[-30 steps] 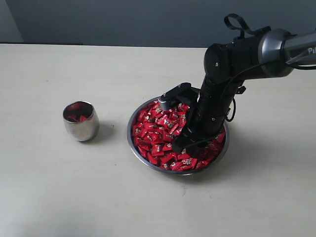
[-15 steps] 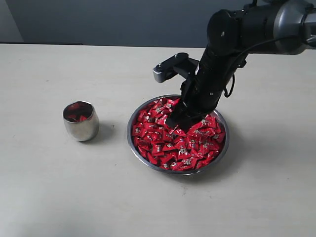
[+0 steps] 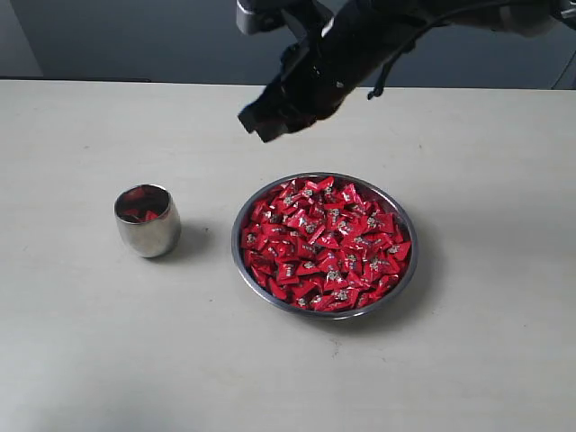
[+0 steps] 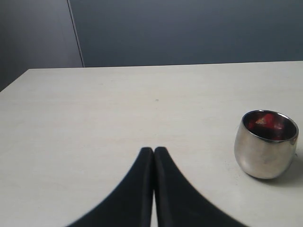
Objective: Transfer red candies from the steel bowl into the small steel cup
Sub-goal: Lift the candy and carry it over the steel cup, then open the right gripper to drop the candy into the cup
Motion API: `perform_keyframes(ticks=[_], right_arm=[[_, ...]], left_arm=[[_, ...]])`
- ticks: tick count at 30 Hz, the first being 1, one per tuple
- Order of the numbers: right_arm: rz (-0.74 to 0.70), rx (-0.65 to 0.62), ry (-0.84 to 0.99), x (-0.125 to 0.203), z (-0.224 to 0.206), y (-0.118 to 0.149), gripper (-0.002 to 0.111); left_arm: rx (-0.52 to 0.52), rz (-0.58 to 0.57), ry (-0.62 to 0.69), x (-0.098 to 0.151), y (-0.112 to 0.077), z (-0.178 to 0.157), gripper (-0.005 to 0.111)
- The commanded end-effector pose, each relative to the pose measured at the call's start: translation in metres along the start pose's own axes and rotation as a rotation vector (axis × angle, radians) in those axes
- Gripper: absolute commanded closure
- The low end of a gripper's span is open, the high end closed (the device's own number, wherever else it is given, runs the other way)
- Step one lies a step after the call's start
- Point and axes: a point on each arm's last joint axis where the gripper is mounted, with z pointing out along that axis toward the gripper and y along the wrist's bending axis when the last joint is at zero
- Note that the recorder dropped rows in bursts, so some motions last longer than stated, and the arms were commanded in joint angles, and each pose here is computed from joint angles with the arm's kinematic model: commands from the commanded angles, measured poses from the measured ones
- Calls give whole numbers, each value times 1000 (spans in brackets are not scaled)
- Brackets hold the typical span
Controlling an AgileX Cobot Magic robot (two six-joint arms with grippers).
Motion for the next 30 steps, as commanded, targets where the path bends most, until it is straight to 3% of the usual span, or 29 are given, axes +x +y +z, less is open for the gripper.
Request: perform_keyframes(ticks=[1,11,18,30], right_arm=[[-79,-38,-62,-27,15,16,109],[-191,-155,17,-51,88,50,109],[-230,-192,42,-49,99,74,109],[-221,-205,83,-39,121,75,109]], left_arm=[[-1,-2,-2,1,0,0,106],[-1,-2,-2,1,0,0,106],[-1,-2,-2,1,0,0,106],[-1,-2,-2,1,0,0,106]])
